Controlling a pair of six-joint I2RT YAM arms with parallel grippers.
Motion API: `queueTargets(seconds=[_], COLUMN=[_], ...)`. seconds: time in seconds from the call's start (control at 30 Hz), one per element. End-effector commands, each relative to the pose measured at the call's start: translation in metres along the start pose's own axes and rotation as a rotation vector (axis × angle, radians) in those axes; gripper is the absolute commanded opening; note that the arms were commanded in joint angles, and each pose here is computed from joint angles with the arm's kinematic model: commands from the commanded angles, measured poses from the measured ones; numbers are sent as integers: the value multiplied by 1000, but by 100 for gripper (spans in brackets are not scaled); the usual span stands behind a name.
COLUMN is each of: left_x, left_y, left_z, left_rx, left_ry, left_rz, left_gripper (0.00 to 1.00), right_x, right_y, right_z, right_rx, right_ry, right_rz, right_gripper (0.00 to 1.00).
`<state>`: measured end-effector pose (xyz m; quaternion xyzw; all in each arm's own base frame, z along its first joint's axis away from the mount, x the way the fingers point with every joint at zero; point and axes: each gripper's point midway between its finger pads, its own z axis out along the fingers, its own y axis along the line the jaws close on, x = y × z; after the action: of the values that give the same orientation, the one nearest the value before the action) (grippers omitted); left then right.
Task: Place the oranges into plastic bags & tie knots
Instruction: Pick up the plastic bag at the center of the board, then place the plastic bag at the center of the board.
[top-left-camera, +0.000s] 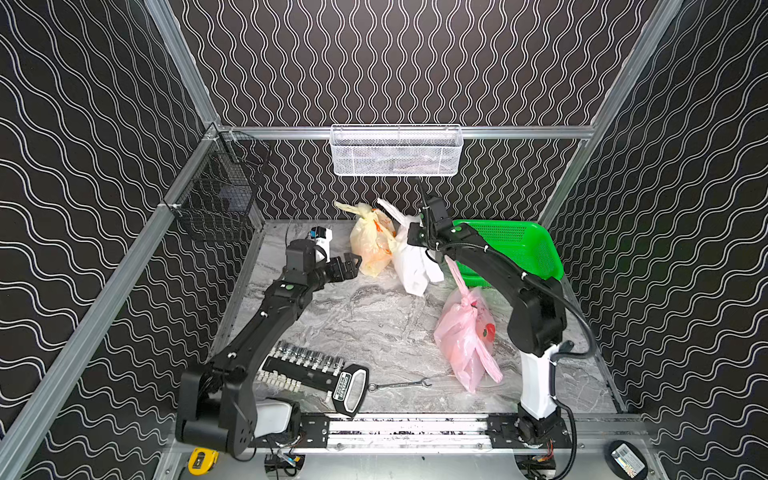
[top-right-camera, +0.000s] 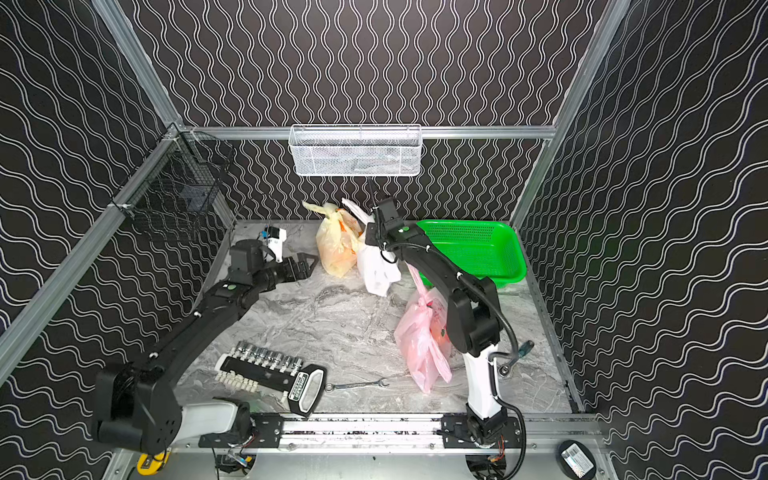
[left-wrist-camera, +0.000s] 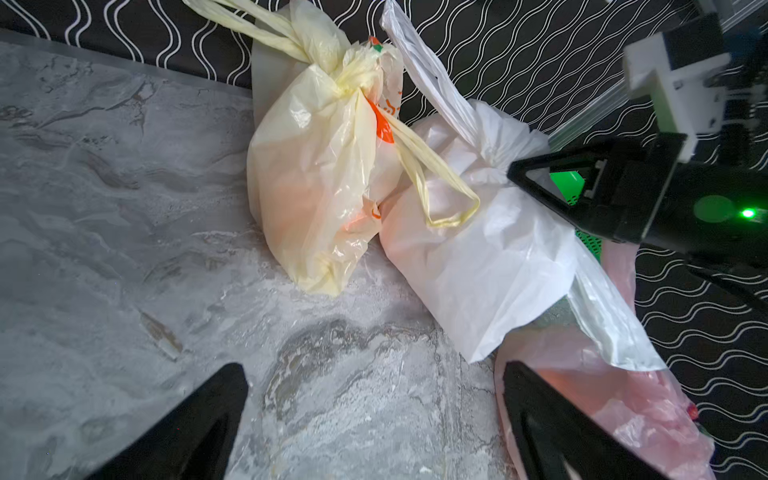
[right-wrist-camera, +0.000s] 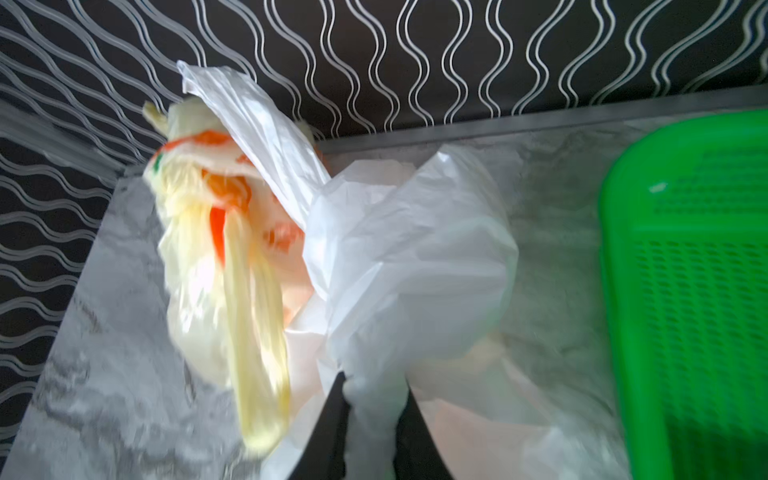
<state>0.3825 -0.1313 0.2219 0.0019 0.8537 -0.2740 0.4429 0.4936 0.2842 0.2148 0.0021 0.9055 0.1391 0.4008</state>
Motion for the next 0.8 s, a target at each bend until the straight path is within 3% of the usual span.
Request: queueTargets(seconds=[0.0, 0.37, 0.5, 0.63, 0.67, 0.7, 0.77], left_x=[10, 45, 58, 77, 80, 82, 81], left_y=[-1, 2, -4, -8, -9, -8, -5], left_z=[-13, -50, -56, -54, -53, -51, -47], left_rx=[-7, -56, -50, -51, -51, -53, -67], left_ry=[17, 82, 113, 152, 156, 161, 160], left_rz=[-16, -19, -16, -15, -19, -23, -33], left_gripper=[99, 99, 99, 99, 99, 99, 99], right_x=[10, 84, 113, 144, 153, 161, 170], right_y=[12, 32, 36, 15, 11, 10, 16], right_z=[-28, -118, -140, -146, -142, -137, -133], right_rx=[29, -1, -42, 26, 30, 23, -21], right_ry=[-8, 68, 96, 117, 127, 137, 163], right_rz=[-48, 68, 104, 135, 136, 134, 115], right_gripper=[18, 18, 18, 19, 24, 34, 65])
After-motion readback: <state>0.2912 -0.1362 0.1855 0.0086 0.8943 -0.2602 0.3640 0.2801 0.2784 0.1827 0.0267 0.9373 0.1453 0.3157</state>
